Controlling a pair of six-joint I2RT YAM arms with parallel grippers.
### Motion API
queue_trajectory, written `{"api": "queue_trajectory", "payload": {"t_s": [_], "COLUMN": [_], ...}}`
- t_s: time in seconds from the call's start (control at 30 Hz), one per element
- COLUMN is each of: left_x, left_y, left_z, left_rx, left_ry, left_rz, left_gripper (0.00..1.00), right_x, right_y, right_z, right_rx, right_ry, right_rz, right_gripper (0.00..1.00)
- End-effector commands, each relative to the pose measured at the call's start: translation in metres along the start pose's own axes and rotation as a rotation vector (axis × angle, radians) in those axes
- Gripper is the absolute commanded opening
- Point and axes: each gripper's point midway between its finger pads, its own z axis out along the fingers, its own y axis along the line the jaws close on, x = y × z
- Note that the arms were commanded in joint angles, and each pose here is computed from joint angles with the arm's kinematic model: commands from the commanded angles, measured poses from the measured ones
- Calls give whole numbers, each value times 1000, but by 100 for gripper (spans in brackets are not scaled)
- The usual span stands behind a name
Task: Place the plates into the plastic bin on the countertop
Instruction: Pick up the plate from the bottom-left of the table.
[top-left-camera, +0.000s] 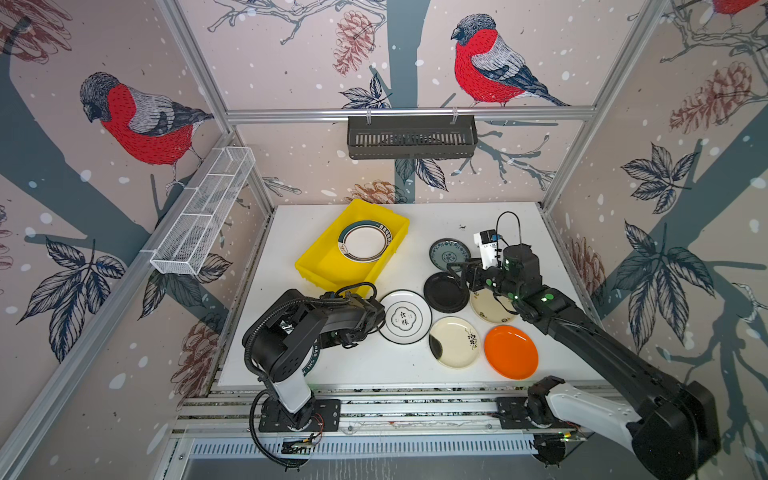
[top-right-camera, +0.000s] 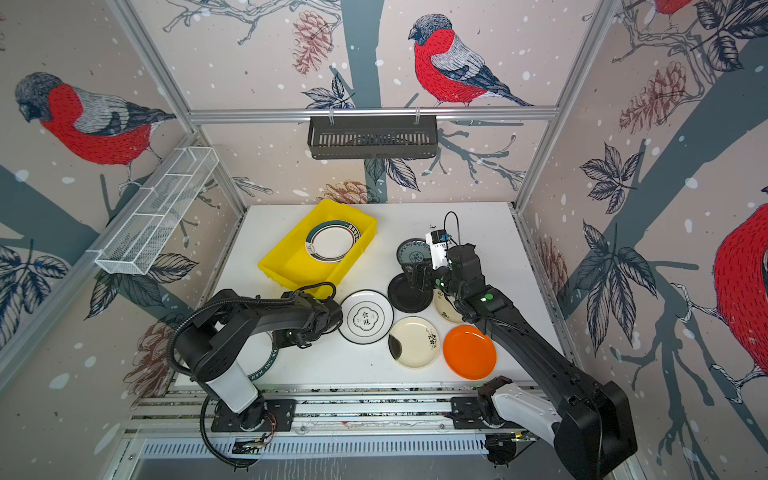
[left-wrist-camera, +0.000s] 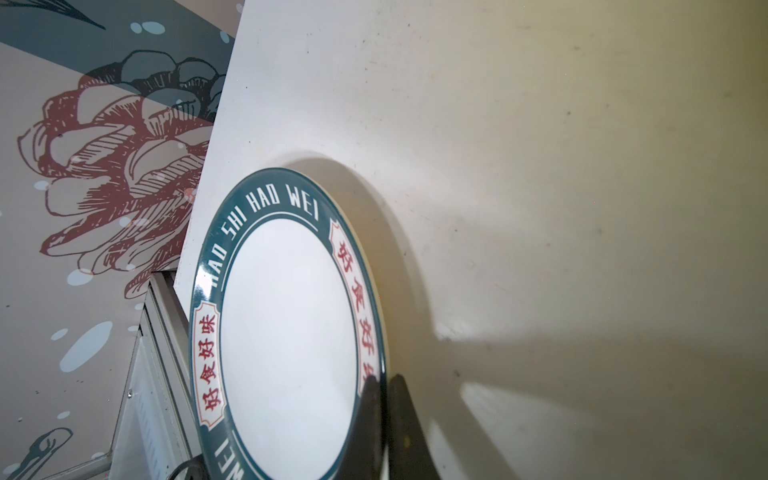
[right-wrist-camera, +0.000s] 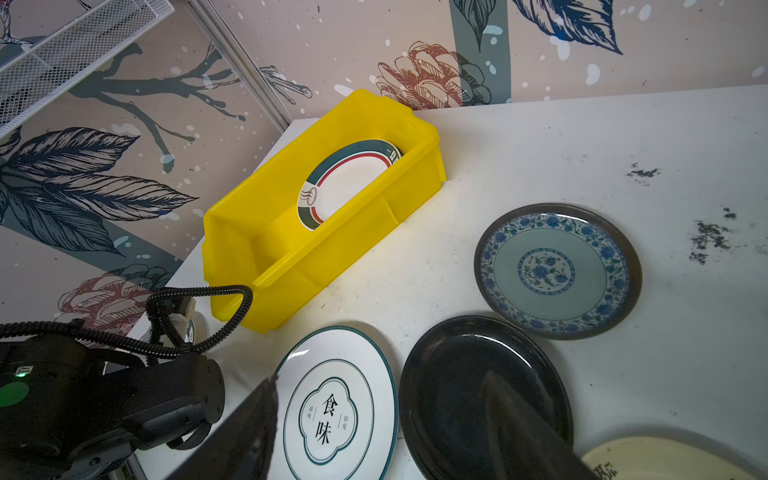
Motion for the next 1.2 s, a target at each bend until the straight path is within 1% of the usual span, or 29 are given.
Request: {"api": "queue_trajectory", "payload": {"t_s": [0.0,0.17,0.27,0.43,0.5,0.6,0.73,0.9,1.17], "left_x": [-3,-4,-3,1,3,-6,-12,-16,-20], "left_y": [-4,-18,-31,-46,-46,-51,-48,-33,-16], "left_z": [-5,-20,-34,-55,-61,-79,-88,-97,-103], "left_rx": [9,47,64,46,27,44,48,15,-13], "left_ry": [-19,-53,-82,-115,-124,-149,-160,-191,-208], "left_rz": [-8,4,32,95,125,121,122,103,71], "left_gripper": [0,0,0,0,0,0,0,0,0], "right_x": [-3,-4,-4,-4,-4,-5,-5,-5,-6], "right_y": [-1,0,-1,-2,-2,-3,-3,-4,-4], "right_z": [-1,0,0,-1,-1,-1,-2,-2,-3], "right_rx": [7,6,8,13,11,14,10,14,15], "right_ry": [-9,-10,-11,-10,-11,-13,-15,-15,-16], "right_rz": [-10,-11,-11,-11,-10,-9,-8,-8,-6], "right_gripper": [78,78,78,78,78,78,77,77,77]}}
